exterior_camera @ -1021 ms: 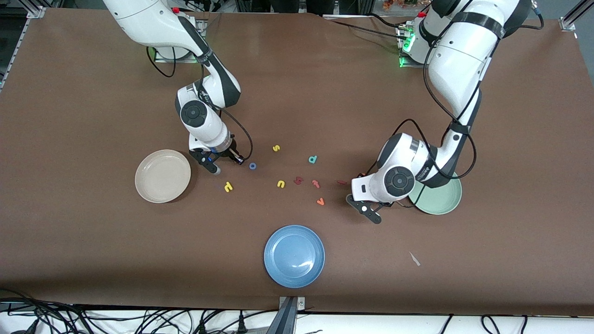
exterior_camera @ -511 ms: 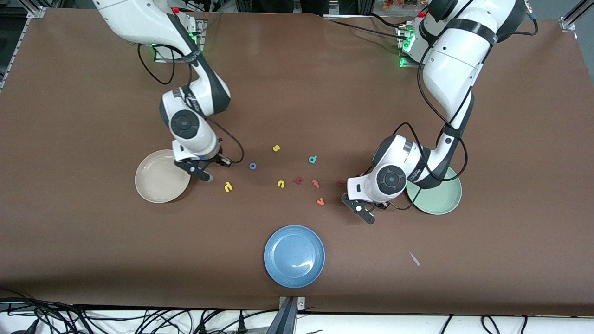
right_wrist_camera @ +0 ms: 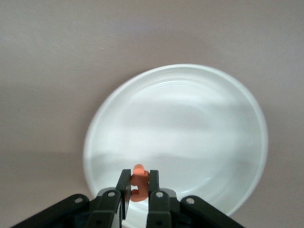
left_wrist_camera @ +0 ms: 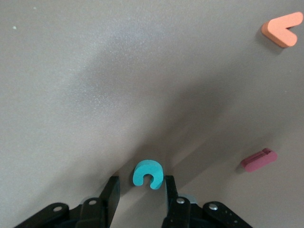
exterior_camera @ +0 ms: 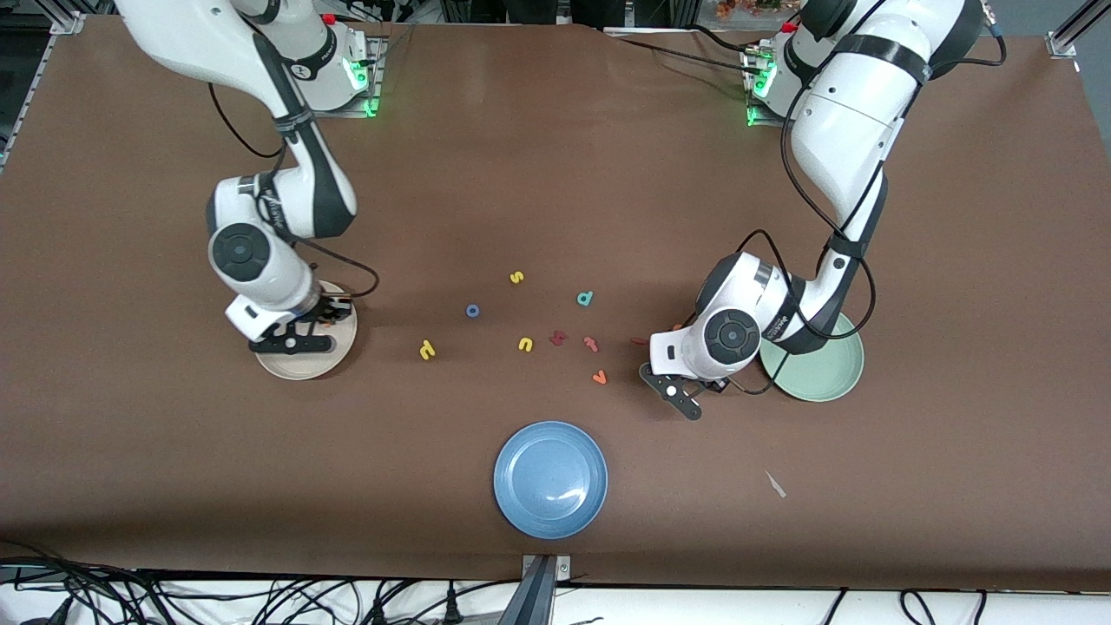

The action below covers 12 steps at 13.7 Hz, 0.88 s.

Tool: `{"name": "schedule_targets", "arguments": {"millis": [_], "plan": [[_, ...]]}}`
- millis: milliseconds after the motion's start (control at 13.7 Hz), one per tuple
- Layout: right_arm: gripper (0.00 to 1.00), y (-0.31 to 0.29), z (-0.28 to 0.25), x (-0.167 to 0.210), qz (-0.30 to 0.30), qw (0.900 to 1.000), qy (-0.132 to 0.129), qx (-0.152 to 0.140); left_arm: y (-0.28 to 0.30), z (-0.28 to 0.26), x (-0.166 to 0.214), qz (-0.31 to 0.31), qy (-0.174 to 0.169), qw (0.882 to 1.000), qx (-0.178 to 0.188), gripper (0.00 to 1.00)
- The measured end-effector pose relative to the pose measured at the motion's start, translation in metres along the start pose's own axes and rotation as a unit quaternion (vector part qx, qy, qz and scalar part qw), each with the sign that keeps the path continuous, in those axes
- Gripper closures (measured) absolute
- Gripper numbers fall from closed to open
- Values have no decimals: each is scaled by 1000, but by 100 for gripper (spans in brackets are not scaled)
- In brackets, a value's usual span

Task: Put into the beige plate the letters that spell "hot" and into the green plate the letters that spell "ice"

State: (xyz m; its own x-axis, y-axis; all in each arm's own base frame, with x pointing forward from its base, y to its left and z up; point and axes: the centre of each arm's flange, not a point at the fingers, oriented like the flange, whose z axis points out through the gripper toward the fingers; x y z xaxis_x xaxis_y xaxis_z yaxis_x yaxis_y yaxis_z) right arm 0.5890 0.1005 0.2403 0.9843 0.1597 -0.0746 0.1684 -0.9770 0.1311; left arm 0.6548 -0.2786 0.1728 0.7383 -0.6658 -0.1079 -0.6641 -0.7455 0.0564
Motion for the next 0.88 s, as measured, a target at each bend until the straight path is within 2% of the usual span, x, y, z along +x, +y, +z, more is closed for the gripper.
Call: {"name": "schedule_targets", "arguments": {"millis": [73, 146, 292, 511, 656, 729, 802, 875], "plan": [[81, 12, 2, 0, -23, 1000, -2, -2, 0, 0, 0, 0, 2, 1000, 0, 55], [76, 19, 3, -1, -35, 999, -3, -2, 0, 0, 1, 0, 2, 1000, 0, 55], [55, 18, 3, 0, -41, 999, -2, 6, 0, 0, 1, 0, 5, 1000, 1, 55], [25, -23, -12, 6, -58, 998, 3, 34, 0, 0, 2, 1, 9, 1000, 2, 57], [4, -48, -32, 14, -77, 996, 3, 42, 0, 0, 3, 1, 10, 1000, 3, 58], [0, -59, -42, 19, -86, 995, 4, 45, 0, -1, 3, 1, 11, 1000, 3, 61], [0, -72, -50, 22, -96, 994, 5, 48, 0, -2, 4, 1, 14, 1000, 4, 70], [0, -86, -55, 26, -107, 993, 7, 52, 0, -2, 4, 1, 15, 1000, 4, 75]]}}
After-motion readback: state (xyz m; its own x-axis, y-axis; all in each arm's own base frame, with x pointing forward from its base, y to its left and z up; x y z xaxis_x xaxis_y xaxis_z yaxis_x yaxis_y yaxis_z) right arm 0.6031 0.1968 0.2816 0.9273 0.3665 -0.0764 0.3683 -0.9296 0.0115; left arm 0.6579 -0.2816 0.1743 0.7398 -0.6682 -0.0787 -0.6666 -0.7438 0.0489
